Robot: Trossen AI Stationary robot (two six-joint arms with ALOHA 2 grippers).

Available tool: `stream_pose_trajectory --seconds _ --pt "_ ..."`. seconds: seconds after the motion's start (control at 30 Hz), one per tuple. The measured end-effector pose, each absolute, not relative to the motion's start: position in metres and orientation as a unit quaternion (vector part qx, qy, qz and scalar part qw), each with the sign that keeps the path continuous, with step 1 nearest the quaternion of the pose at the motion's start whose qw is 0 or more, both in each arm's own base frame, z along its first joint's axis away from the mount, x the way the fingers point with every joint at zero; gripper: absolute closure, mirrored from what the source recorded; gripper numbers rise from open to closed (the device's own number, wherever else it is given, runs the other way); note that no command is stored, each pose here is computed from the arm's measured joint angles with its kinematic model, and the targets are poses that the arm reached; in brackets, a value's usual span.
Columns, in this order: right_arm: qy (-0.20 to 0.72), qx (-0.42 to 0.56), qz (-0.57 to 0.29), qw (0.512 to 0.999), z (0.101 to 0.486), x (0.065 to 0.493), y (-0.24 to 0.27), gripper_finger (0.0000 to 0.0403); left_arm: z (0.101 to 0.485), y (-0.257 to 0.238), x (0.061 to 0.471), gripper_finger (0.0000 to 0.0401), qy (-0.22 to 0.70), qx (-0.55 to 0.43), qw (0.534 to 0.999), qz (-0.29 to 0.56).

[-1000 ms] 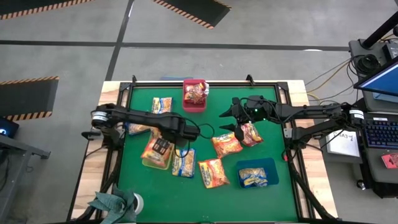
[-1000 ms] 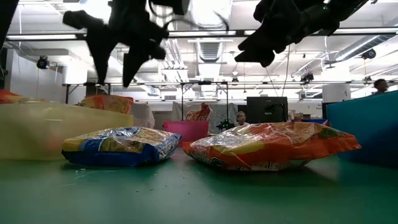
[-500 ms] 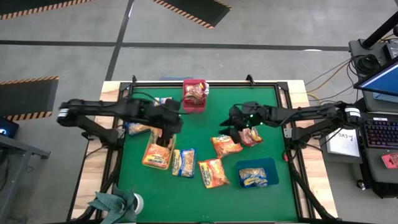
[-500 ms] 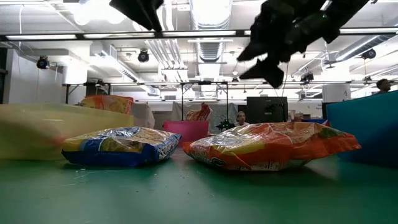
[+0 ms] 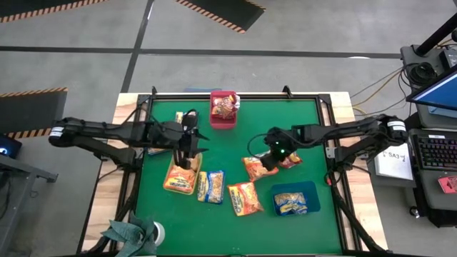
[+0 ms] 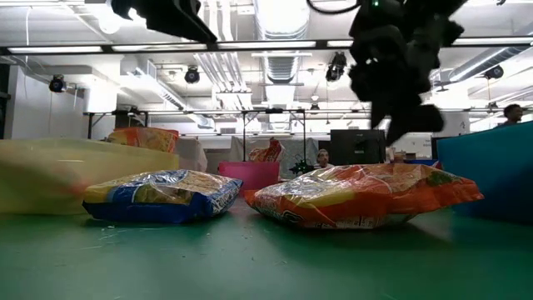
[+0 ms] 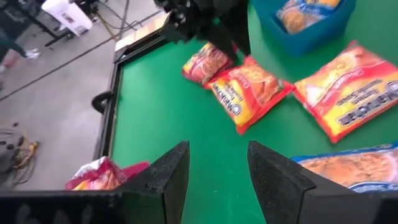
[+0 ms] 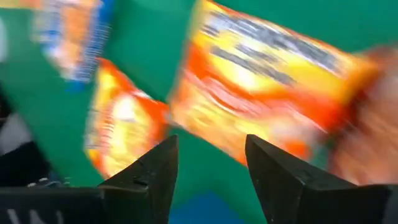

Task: Sort Maruchan noodles
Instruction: Put the noodle pack into the red bin

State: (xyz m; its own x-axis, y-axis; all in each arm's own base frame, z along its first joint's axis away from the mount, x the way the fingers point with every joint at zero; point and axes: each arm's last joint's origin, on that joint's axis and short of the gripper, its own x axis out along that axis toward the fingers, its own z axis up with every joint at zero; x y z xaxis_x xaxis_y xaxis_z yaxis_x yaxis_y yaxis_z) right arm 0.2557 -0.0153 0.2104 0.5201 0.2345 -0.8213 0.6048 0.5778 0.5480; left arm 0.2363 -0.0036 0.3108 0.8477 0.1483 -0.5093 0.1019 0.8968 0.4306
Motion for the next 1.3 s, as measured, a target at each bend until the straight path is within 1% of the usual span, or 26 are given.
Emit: stream_pose_trajectory --seconds 0.17,0.27,0.33,0.43,0.63,0.73,0.8,0.9,0.97,1.07,1.17,1.3 --pt "0.56 0.43 -0.236 0.668 0.22 0.235 -0.018 0.0249 0.304 -0.001 0.236 0.0255 0.29 0.249 0.923 0.041" --pt "0.602 0.407 -0.283 0.626 0.219 0.221 -0.018 0.0265 0.301 -0.001 0.238 0.0255 0.298 0.258 0.918 0.043" --pt "0.614 0.4 -0.293 0.615 0.214 0.217 -0.017 0.0277 0.3 0.0 0.239 0.0255 0.3 0.264 0.916 0.041" --pt "0.616 0.396 -0.297 0.613 0.206 0.214 -0.017 0.0301 0.299 0.001 0.24 0.0255 0.302 0.271 0.913 0.041" --pt "0.578 0.397 -0.286 0.653 0.186 0.219 -0.019 0.0349 0.299 0.003 0.242 0.0255 0.3 0.271 0.914 0.045" --pt "0.558 0.393 -0.274 0.677 0.176 0.225 -0.021 0.036 0.299 0.003 0.242 0.0255 0.298 0.27 0.914 0.047" --pt "0.531 0.372 -0.285 0.706 0.17 0.234 -0.025 0.0362 0.299 0.004 0.243 0.0255 0.296 0.27 0.915 0.048" --pt "0.46 0.322 -0.31 0.767 0.168 0.252 -0.035 0.0362 0.301 0.004 0.244 0.0255 0.287 0.269 0.918 0.051" --pt "0.405 0.298 -0.3 0.811 0.173 0.264 -0.041 0.0362 0.301 0.004 0.244 0.0255 0.286 0.269 0.918 0.051" --pt "0.351 0.278 -0.279 0.85 0.188 0.276 -0.049 0.0362 0.301 0.004 0.244 0.0255 0.285 0.267 0.919 0.052" --pt "0.345 0.265 -0.27 0.859 0.203 0.275 -0.055 0.0362 0.3 0.004 0.244 0.0255 0.29 0.251 0.922 0.055" --pt "0.378 0.269 -0.281 0.84 0.214 0.263 -0.06 0.0362 0.298 0.004 0.243 0.0255 0.297 0.237 0.923 0.058"
